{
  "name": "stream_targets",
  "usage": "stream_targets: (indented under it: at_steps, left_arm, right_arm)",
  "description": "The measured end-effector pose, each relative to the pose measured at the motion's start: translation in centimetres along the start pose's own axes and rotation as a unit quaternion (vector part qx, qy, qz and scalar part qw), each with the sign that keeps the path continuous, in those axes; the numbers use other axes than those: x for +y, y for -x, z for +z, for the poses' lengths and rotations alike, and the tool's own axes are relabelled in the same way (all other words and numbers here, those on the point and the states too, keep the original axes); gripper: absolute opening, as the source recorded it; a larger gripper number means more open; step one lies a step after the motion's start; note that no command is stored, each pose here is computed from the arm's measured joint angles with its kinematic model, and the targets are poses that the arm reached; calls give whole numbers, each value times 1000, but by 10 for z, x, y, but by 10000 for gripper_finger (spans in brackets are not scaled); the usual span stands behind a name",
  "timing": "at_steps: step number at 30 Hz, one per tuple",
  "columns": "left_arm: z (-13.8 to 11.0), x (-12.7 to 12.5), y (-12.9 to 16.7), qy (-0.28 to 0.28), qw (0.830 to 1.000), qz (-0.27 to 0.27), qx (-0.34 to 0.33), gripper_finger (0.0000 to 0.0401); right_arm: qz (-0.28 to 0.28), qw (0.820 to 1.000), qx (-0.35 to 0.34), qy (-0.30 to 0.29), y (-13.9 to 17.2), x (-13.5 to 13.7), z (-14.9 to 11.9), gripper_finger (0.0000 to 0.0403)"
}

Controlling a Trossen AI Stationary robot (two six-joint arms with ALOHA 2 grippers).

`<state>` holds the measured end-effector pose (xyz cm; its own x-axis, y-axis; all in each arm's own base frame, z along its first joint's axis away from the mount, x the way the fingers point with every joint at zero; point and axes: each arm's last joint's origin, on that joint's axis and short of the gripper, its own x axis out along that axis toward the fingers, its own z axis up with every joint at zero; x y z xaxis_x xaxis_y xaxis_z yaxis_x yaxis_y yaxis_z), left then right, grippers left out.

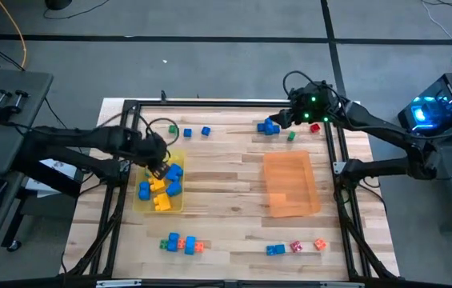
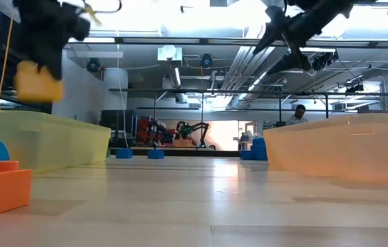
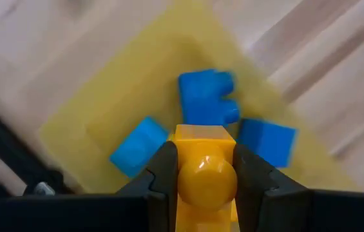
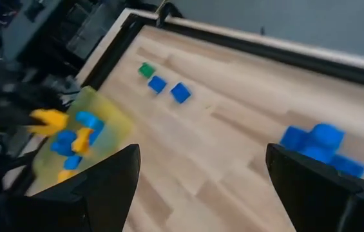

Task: Sort blocks by size
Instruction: Put the large yellow game piece into the yellow bin, then put the large blue game piece into the yellow bin

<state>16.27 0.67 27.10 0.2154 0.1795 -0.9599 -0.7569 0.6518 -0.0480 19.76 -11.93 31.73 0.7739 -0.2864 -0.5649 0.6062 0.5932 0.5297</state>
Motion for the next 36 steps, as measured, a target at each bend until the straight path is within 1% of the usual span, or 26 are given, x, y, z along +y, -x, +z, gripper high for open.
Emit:
stream_targets:
  at_steps: [2, 3, 8, 11, 14, 16, 18, 20, 22, 25, 28, 29, 31, 33, 36]
  left_arm:
    - [-4, 2, -12, 1, 1000, 9, 10, 80]
    - [-6, 2, -17, -6, 1000, 7, 16, 97]
    - [-10, 0, -33, -36, 998, -38, 45, 208]
    - [-8, -2, -36, -50, 995, -68, 47, 261]
    - [-1, -4, -35, -50, 995, -85, 22, 292]
    - [7, -7, -34, -44, 993, -110, -11, 301]
    - [18, -10, -32, -29, 988, -142, -59, 302]
    - [32, -16, -27, -23, 975, -184, -122, 302]
    - [47, -21, -20, -22, 954, -228, -195, 302]
    - [68, -28, -4, -22, 906, -294, -304, 302]
    - [81, -29, 10, -4, 863, -336, -377, 302]
    - [83, -29, 14, 0, 852, -346, -392, 302]
    - [86, -30, 19, 7, 836, -360, -413, 302]
    - [88, -29, 22, 18, 828, -369, -422, 302]
    - [88, -29, 21, 36, 829, -373, -415, 302]
  right_arm:
    - [10, 1000, 8, -8, -1, 6, -4, 330]
    - [16, 1000, 12, -11, -2, 9, -6, 330]
    - [30, 999, 24, 3, -3, 23, -16, 330]
    - [29, 999, 27, -31, -4, 31, -22, 330]
    - [20, 997, 28, -71, -4, 37, -28, 330]
    - [-10, 995, 27, -96, -8, 38, -33, 330]
    - [-55, 991, 33, -114, -16, 35, -39, 330]
    - [-103, 987, 36, -121, -28, 29, -42, 330]
    - [-147, 980, 39, -129, -46, 22, -44, 330]
    - [-200, 972, 59, -111, -80, 6, -46, 330]
    - [-266, 957, 86, -76, -110, -12, -44, 330]
    - [-286, 951, 97, -65, -118, -18, -43, 330]
    - [-320, 940, 111, -44, -132, -26, -39, 330]
    - [-343, 933, 112, -18, -143, -30, -33, 330]
    - [-364, 924, 117, 4, -156, -36, -27, 330]
